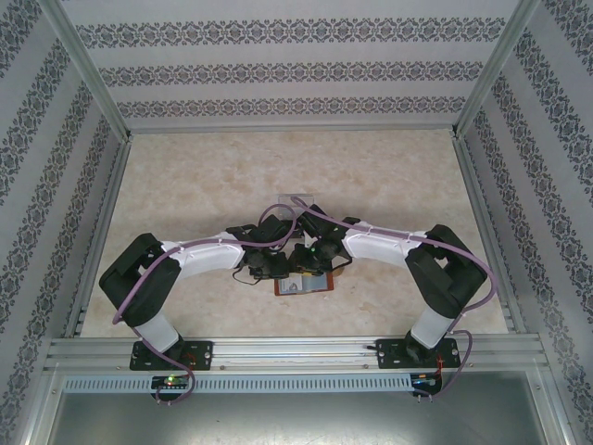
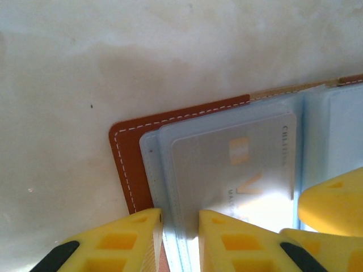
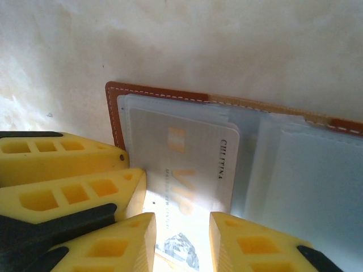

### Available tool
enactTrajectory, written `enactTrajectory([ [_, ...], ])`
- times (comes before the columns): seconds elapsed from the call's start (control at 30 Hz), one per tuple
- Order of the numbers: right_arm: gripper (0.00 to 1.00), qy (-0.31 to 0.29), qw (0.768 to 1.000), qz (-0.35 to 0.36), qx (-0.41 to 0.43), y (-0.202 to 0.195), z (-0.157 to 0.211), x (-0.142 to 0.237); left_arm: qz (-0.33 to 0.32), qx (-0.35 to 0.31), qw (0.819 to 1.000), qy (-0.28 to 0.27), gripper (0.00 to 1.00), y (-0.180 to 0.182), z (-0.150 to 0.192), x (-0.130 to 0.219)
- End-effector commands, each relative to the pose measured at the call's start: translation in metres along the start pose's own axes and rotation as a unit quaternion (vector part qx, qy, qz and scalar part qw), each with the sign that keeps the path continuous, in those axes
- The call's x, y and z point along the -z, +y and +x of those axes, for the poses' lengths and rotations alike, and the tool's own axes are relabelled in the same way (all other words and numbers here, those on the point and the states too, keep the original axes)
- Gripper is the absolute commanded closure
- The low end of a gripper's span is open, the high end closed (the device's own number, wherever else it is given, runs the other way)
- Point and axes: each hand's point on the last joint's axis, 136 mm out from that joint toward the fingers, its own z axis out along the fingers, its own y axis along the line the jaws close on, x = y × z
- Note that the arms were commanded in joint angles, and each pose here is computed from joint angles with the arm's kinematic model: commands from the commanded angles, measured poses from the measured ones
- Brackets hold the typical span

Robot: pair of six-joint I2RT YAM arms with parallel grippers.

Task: Take the credit cards out of the card holder

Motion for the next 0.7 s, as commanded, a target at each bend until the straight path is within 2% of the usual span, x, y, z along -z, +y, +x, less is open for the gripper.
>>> enactTrajectory([
  [0.0,0.72,0.007,1.000,0.012,-0.009,-0.012,0.004,-0.021,-0.026,-0.009,0.999,0.022,0.76,0.013,0.015,-0.008],
  [0.1,0.76,0.007,1.000,0.018,-0.011,-0.016,0.004,-0.021,-0.026,-0.009,0.999,0.023,0.76,0.013,0.015,-0.009],
  [0.23,0.76,0.003,1.000,0.026,-0.010,-0.020,0.003,-0.021,-0.026,-0.009,0.999,0.022,0.76,0.013,0.014,-0.008],
  [0.53,0.72,0.000,0.998,0.067,-0.008,-0.037,0.006,-0.019,-0.024,-0.009,0.999,0.019,0.75,0.012,0.014,-0.006],
  [0.67,0.72,-0.003,0.997,0.080,-0.005,-0.041,0.006,-0.017,-0.023,-0.009,1.000,0.017,0.70,0.010,0.013,-0.004],
])
